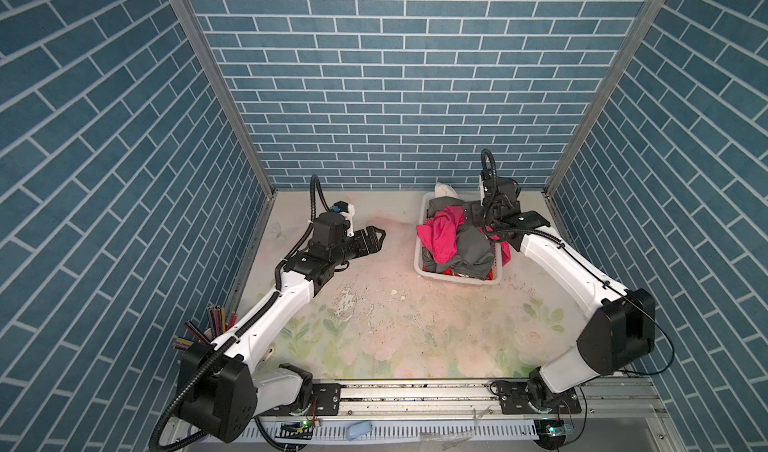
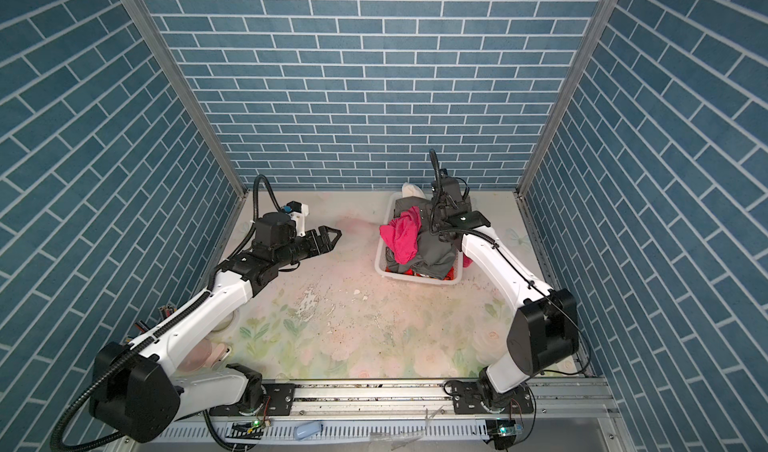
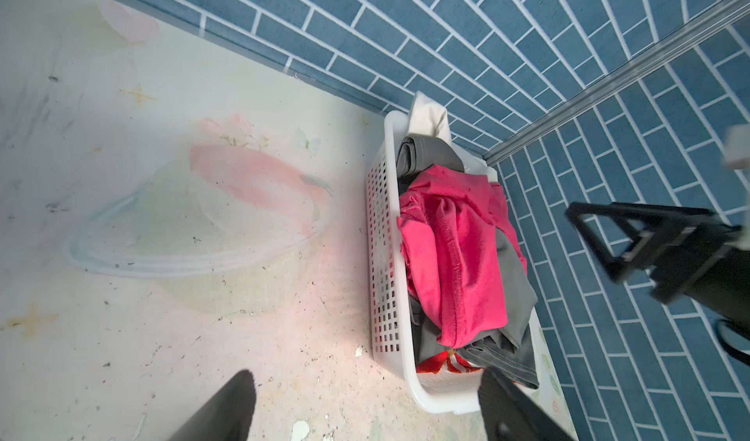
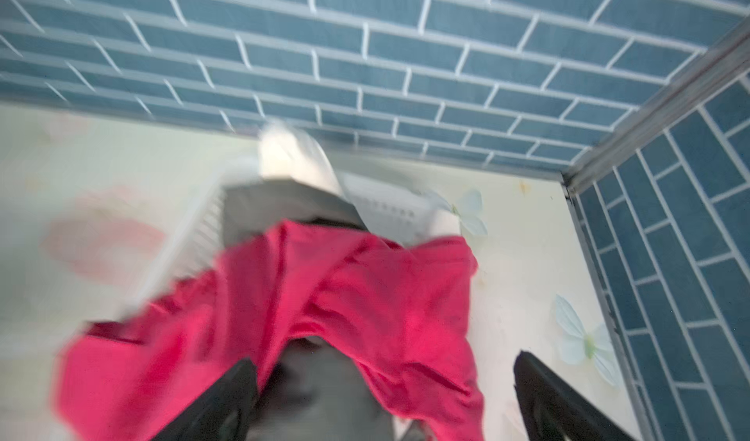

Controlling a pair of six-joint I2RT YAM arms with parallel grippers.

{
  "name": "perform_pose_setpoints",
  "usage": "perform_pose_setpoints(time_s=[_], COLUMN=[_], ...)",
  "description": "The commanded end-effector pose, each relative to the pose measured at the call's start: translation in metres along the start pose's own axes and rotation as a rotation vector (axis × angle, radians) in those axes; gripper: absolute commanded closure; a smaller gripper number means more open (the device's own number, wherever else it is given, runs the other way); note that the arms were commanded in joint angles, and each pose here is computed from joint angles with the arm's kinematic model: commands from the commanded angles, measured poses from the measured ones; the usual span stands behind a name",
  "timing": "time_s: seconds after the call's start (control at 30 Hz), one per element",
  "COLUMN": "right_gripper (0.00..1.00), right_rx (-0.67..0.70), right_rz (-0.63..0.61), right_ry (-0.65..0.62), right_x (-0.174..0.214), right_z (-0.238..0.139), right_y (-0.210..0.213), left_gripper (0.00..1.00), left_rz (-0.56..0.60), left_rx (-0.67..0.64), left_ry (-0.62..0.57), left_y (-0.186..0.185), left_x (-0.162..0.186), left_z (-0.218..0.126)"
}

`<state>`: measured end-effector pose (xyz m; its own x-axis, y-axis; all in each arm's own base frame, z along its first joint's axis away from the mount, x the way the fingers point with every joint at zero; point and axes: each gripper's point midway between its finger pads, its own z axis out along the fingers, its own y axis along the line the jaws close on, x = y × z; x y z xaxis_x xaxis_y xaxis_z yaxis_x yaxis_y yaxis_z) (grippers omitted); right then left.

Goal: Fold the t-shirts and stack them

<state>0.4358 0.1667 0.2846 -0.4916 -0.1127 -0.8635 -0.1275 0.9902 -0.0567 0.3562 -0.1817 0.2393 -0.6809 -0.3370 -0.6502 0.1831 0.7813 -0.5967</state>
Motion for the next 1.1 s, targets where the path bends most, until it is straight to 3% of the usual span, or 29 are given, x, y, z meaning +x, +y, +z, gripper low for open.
perform_pose_setpoints(time_s=[0.0,0.2,0.47,0.63,0.77,0.8,1.0,1.07], right_gripper=[0.01,0.01,0.18,0.38,0.64,0.72,1.00,1.00], right_rx=[-0.056,-0.200,-0.131,0.011,0.033,0.039,0.111,0.123], right_rz=[0.194,0.177,0.050,-0.015,-0.094,-0.120,-0.236,-0.319], right_ry=[0.050,0.164,0.310,0.395,0.427,0.436,0.437,0.399], right_x=[0.011,0.043,0.101,0.130,0.147,0.150,0.157,0.155], right_z=[0.018,0.061,0.112,0.128,0.125,0.122,0.112,0.110], right_y=[0.037,0.129,0.175,0.157,0.144,0.136,0.050,0.027], left_gripper=[0.12,0.12,0.12,0.12,0.12,0.12,0.12,0.12], left_rz=[0.025,-0.056,-0.107,-0.104,-0.084,-0.067,-0.036,-0.052], left_rx=[-0.051,0.015,0.067,0.089,0.149,0.164,0.168,0.176], left_ry=[-0.027,-0.005,0.053,0.055,0.049,0.054,0.081,0.101], left_y=[0.005,0.027,0.047,0.044,0.027,0.018,-0.001,-0.003], left_x=[-0.006,0.006,0.031,0.031,0.034,0.036,0.050,0.054], left_z=[-0.016,-0.036,-0.039,-0.039,-0.035,-0.033,-0.017,-0.010])
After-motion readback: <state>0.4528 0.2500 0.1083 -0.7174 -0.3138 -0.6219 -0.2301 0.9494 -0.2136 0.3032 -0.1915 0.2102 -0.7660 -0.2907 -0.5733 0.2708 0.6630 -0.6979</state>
